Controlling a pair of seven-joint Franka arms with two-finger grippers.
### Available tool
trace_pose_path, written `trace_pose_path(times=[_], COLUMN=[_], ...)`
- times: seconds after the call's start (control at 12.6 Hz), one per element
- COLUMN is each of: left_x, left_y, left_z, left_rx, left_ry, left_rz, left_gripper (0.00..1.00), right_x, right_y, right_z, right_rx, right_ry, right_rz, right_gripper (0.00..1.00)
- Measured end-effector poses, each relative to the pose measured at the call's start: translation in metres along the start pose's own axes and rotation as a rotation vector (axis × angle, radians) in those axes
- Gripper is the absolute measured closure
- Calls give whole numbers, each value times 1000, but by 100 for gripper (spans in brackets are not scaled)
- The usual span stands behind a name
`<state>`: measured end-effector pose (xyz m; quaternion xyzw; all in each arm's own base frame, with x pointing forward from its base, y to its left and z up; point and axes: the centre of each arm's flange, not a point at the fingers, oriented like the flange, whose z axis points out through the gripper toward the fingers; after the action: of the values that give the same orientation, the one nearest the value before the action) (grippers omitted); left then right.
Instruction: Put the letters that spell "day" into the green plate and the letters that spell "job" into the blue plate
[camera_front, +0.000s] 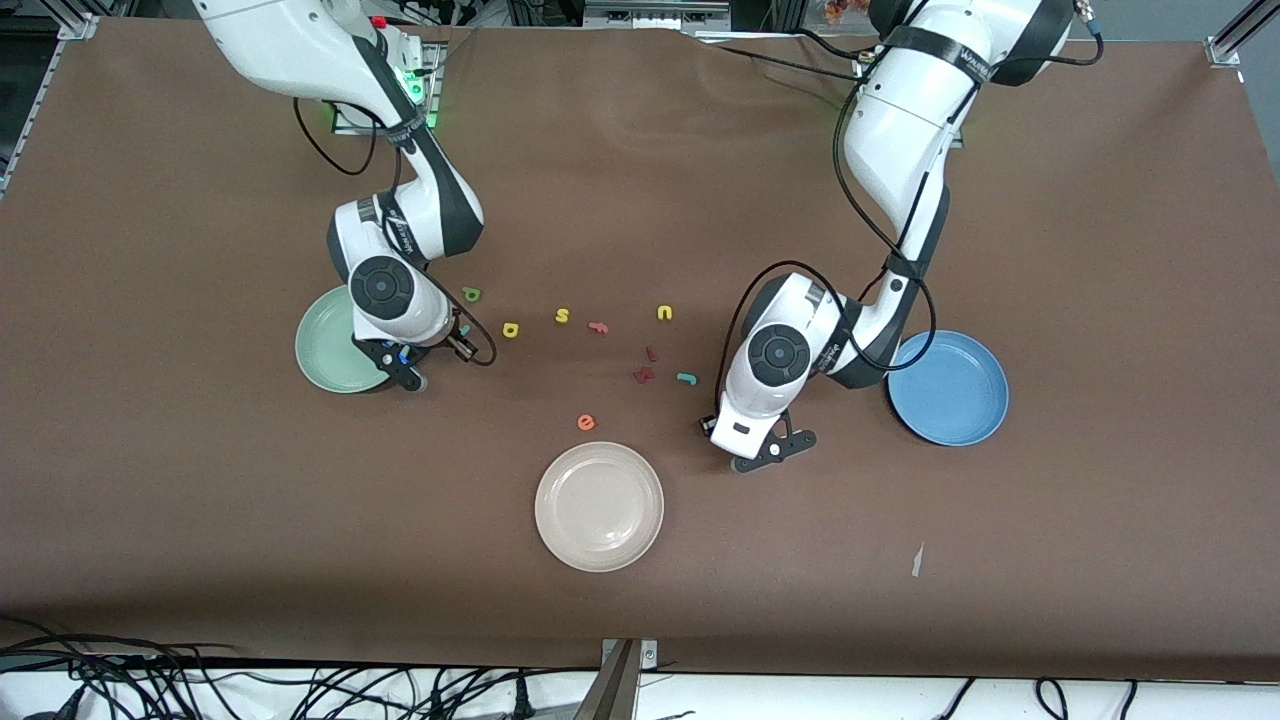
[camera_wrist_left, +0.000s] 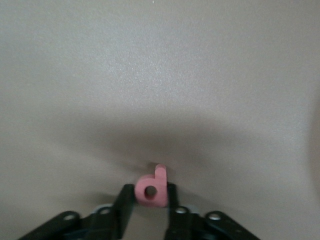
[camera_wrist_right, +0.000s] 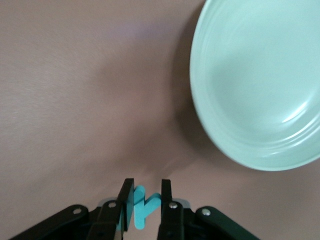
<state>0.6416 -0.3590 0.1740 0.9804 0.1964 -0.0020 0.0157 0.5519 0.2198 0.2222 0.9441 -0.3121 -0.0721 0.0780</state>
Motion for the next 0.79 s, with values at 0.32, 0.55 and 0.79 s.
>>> trace_pose_path(times=[0.32,0.55,0.79], left_x=[5,26,54], left_y=[-1,-18,-59], left_z=[-4,-28,-64], left_rx=[-4,44,97], left_ry=[9,-23,-94], left_rz=[-3,41,168], left_gripper=[72,72,72], right_x=[73,104,107], right_y=[55,87,91], right_z=[-9,1,6], right_rx=[-24,-24,-25], right_ry=[12,-16,-27], right_rz=[-196,-259,-261], right_gripper=[74,67,35])
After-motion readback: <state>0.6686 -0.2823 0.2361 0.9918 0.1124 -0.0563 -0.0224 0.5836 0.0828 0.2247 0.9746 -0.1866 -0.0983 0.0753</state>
